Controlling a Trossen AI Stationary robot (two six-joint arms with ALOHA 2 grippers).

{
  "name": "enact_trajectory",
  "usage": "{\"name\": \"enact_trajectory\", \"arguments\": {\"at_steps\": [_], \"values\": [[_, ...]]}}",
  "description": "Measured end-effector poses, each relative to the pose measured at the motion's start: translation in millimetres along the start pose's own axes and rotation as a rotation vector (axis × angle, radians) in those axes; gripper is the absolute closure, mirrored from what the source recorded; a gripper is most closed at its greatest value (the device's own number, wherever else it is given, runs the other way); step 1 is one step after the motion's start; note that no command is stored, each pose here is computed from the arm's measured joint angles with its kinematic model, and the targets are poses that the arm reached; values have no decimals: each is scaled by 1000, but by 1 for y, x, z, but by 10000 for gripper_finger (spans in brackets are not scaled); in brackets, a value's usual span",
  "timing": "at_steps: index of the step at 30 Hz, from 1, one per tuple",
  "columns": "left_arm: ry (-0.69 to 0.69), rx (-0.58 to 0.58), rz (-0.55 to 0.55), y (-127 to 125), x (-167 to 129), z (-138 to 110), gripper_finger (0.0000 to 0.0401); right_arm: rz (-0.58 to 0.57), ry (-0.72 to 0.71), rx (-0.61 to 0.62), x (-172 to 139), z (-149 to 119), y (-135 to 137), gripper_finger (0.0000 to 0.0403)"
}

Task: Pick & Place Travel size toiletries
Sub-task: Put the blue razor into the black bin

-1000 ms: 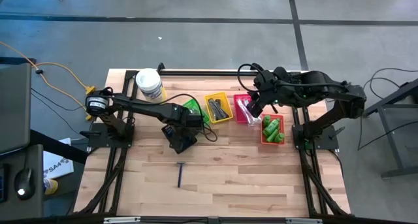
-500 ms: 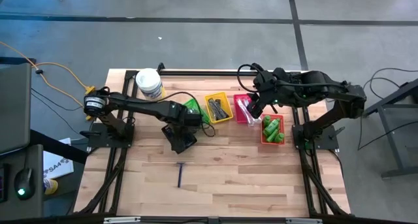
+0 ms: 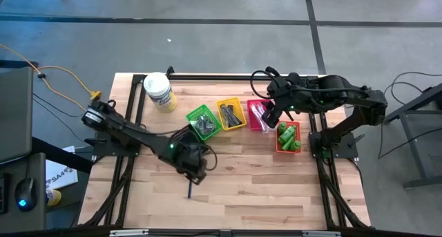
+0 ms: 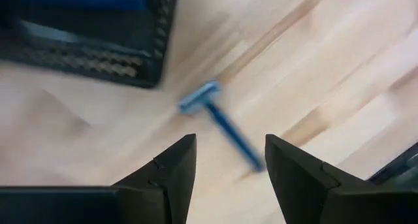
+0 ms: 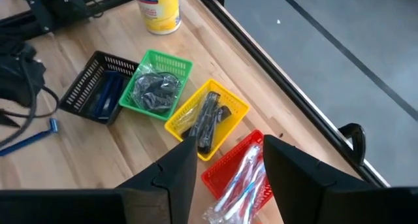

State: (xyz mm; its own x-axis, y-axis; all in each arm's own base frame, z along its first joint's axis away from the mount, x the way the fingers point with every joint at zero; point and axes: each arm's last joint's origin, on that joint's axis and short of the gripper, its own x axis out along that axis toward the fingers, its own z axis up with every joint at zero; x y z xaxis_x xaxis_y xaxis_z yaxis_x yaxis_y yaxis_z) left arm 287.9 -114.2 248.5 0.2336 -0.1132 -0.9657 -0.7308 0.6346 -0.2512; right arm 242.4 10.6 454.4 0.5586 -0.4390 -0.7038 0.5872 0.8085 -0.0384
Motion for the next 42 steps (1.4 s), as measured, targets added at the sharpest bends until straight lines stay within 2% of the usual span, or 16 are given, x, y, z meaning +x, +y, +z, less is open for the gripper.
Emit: {"name": "enact_trajectory", "arguments": {"at_steps": [4,8,11,15,22,30,38,42], "values": [[-30,-230,-57,-15,13,-7,226,0,0,-27,0,0,0,237],[-15,-336,-33,-22,35,-8,226,2,-1,-43,0,0,0,237],[24,-374,7,-23,49,-10,226,5,1,-44,0,0,0,237],[48,-395,62,-23,64,-13,226,20,10,-57,0,0,1,237],[86,-401,95,-27,86,-16,226,24,11,-75,0,0,1,237],[107,-403,111,-27,92,-18,228,25,9,-100,0,0,1,237],[115,-394,113,-28,92,-24,285,25,9,-103,0,0,1,237],[102,-404,120,-28,91,-27,298,25,9,-120,0,0,1,237]]}}
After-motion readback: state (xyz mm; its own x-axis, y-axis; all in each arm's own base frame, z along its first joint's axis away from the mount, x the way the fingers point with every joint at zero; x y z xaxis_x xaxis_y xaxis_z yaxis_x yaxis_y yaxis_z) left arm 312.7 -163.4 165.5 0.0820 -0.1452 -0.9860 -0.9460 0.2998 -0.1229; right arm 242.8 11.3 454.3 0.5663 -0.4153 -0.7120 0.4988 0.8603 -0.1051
